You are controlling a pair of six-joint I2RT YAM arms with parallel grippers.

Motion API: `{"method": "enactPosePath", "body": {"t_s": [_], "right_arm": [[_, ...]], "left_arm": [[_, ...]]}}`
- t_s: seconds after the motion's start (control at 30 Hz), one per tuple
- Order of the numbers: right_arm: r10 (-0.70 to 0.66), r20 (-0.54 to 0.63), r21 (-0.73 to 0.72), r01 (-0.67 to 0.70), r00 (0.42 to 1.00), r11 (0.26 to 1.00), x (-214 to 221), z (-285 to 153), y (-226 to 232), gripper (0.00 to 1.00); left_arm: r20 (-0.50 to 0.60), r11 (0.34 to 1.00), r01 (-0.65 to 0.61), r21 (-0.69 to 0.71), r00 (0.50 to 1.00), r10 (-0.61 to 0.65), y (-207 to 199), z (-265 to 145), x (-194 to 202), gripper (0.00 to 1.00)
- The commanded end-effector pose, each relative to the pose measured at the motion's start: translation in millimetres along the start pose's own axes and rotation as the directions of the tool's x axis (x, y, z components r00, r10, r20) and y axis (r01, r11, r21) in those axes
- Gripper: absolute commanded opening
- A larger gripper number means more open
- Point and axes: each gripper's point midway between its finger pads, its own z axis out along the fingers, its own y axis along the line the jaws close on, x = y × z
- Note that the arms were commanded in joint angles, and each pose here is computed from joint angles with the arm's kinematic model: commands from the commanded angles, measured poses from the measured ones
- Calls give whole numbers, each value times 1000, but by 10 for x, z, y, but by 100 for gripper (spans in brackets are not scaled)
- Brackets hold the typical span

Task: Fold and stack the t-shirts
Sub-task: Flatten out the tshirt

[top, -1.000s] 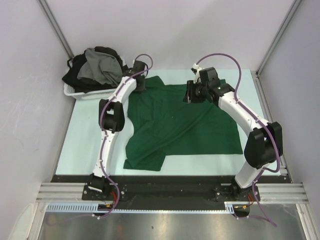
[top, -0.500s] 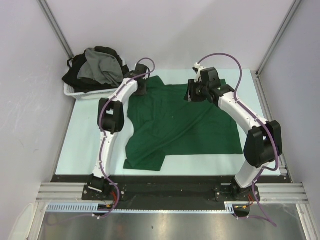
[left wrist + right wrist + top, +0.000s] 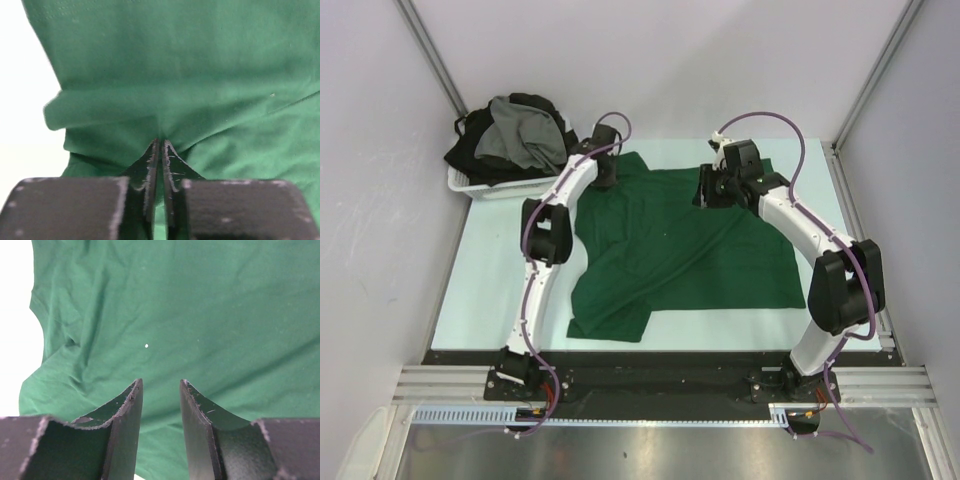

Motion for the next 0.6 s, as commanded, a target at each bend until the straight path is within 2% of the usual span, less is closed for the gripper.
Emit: {"method": "enactPosePath", "body": {"t_s": [0.0,0.13,0.17,0.2,0.27,0.33,0.57], "right_arm": [[-26,57,-4,26,998,1000,-145,-142,17,41],[-19,60,-22,20,998,1000,-169,-117,63,41],[-17,66,-26,19,998,999,-193,-124,88,41],[-16,69,-30,18,997,999,-206,-121,103,41],[-15,66,-35,18,998,999,-201,-104,125,41],[-13,69,-39,16,998,999,-213,-102,154,41],[3,90,-57,2,996,998,-271,-123,199,41]], "left_arm": [[88,997,75,17,993,-76,184,-63,-359,14],[121,998,50,29,991,-53,191,-282,-449,38],[139,999,44,26,989,-47,192,-349,-479,42],[198,999,37,39,979,-44,171,-620,-652,48],[226,998,31,60,973,-44,131,-720,-675,51],[269,995,29,91,962,-53,79,-993,-799,54],[287,986,-37,164,958,-12,-213,-1460,-779,57]]}}
